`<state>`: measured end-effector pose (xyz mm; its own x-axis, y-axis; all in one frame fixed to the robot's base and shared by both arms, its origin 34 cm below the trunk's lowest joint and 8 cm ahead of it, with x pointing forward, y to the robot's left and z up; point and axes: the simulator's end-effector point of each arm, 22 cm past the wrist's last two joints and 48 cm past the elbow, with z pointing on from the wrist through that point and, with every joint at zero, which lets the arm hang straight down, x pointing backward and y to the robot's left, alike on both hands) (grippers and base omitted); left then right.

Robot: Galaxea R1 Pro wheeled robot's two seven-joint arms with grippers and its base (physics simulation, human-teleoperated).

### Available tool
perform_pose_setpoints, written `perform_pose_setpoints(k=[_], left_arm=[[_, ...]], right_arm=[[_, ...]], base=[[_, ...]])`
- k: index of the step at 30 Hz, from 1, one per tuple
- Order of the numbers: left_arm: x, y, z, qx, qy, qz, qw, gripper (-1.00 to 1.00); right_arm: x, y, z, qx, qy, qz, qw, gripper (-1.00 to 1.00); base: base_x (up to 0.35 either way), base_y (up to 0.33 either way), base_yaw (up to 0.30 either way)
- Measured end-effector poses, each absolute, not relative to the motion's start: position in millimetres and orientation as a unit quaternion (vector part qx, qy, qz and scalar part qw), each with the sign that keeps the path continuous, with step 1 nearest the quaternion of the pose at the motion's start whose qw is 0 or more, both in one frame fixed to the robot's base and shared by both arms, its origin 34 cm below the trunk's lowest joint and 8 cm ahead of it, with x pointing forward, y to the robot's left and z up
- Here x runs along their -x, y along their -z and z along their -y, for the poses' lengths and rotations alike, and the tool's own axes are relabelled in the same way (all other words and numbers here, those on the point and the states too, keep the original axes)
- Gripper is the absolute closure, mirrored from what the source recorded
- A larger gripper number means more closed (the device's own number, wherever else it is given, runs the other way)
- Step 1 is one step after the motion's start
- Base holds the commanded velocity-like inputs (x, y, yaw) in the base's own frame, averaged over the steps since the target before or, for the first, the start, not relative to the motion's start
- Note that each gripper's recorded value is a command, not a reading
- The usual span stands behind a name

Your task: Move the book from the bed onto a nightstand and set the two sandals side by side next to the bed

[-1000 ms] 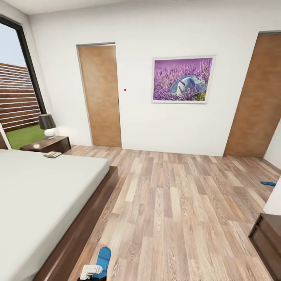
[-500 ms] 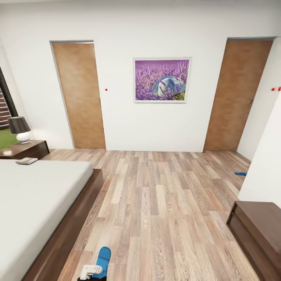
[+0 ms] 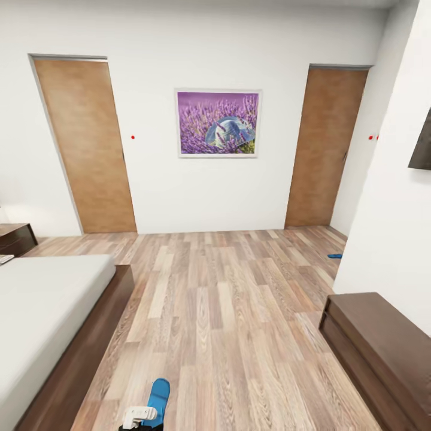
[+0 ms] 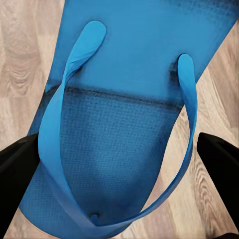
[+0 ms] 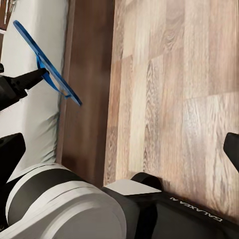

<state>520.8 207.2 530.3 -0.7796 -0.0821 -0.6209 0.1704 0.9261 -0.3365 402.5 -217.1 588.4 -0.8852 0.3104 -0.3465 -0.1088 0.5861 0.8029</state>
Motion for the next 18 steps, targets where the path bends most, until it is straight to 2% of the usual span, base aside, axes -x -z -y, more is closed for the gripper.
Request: perform_pose_setpoints(k=[4,10,18], left_arm=[[-521,-530,-207,-0.024,0.191,-0.924,0.332,1.0],[-518,-528,-206,-0.024,0.192,-0.925,0.328,1.0],[-510,-523,-203,-0.02,0.195,-0.927,0.319,1.0]], right_arm=[[-403,-588,217,-0.058,-0.451,-0.86,0.232,-1.0],[-402,-583,220,-0.06,-0.441,-0.866,0.23,-1.0],[-405,-526,281,-0.095,-0.262,-0.934,0.222,-1.0]], base=[[0.0,0.0,-0.208],[0.0,0.0,-0.041],[0.0,0.0,-0.003]])
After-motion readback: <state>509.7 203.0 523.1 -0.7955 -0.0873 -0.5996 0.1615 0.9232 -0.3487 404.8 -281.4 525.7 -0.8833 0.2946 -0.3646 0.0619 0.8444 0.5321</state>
